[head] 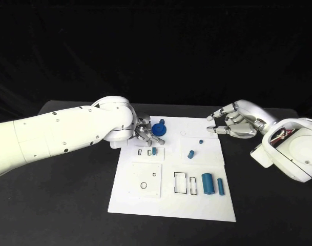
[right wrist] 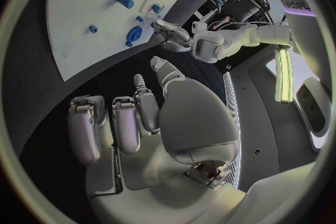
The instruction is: Assemble the parts on the task board
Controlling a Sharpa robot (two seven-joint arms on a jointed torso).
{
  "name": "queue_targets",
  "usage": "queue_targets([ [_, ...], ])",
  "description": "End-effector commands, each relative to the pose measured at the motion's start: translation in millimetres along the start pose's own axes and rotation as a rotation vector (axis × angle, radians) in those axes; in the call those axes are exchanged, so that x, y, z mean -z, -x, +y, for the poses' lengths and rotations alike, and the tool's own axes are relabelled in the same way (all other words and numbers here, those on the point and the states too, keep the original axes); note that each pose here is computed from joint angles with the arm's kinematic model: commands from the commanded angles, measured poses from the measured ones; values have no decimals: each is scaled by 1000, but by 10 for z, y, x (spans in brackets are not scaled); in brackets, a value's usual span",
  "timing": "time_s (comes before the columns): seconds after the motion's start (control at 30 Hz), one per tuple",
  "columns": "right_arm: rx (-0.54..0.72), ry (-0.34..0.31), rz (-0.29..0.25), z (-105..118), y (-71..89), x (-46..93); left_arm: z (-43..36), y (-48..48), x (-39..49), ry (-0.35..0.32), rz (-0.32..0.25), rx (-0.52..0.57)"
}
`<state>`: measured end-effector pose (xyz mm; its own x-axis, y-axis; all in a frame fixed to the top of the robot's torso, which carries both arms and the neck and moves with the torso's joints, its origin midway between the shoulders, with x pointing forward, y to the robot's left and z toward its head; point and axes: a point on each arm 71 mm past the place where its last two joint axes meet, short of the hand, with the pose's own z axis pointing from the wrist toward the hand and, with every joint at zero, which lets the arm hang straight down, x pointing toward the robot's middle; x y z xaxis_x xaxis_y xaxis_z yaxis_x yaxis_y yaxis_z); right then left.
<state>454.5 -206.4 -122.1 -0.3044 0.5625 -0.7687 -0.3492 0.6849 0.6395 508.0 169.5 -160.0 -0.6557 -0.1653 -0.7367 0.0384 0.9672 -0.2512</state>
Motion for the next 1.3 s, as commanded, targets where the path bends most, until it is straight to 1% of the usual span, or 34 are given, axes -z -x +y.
queue_targets([
  [0.03,4,-4,15,2,-13,-7,-19,-32,-13,13,42,-52],
  [0.7,4,-5,23,-2,-21,-25,-28,-71,-80,27,82,-74],
  [1.3,4,-13,23,-12,-22,-39,-56,-109,-103,25,109,-75],
])
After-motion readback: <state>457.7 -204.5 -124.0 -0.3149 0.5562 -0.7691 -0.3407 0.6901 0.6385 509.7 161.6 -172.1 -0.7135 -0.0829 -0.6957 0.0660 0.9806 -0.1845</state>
